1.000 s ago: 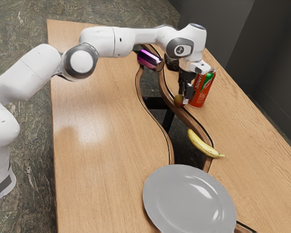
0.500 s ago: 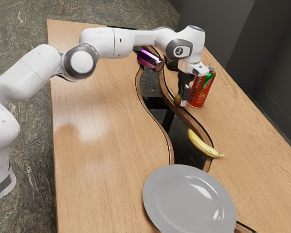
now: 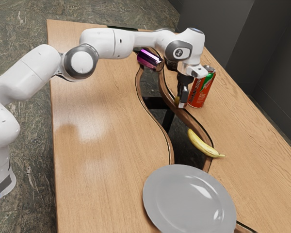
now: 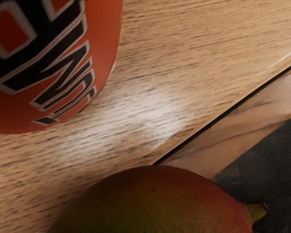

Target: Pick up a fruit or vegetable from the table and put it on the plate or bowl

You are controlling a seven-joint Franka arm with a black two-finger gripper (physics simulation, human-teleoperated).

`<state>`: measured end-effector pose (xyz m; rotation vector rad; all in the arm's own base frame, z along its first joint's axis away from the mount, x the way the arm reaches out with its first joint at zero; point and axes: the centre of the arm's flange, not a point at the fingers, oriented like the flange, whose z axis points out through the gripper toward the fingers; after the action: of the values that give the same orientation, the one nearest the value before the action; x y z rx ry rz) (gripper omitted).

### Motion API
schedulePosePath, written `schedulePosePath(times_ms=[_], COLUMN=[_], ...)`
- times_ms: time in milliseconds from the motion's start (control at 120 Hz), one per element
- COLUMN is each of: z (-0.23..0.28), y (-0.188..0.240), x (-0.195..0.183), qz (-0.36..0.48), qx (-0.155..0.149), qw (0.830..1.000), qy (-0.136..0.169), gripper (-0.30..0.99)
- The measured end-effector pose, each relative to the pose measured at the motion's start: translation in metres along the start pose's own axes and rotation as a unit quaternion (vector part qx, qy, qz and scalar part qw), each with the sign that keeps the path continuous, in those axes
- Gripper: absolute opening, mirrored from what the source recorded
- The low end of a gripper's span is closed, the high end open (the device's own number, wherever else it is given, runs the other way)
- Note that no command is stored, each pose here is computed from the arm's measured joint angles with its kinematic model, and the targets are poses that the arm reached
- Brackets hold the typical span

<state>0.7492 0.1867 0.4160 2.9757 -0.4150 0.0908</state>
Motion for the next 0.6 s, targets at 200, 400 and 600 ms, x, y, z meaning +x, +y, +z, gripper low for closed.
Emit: schedulePosePath(times_ms=[200, 400, 600], z=[-0.072, -0.171, -0.167], y=[0.07, 0.311, 0.458], x=[0.013, 0.023, -0.012], qz=[0.027, 0.173, 0.257], qx=[0.035, 0.073, 0.125], qw=[0.999, 0.982, 0.957], qy=[-0.001, -0.005, -0.052], gripper=[0.32, 0.37, 0.36])
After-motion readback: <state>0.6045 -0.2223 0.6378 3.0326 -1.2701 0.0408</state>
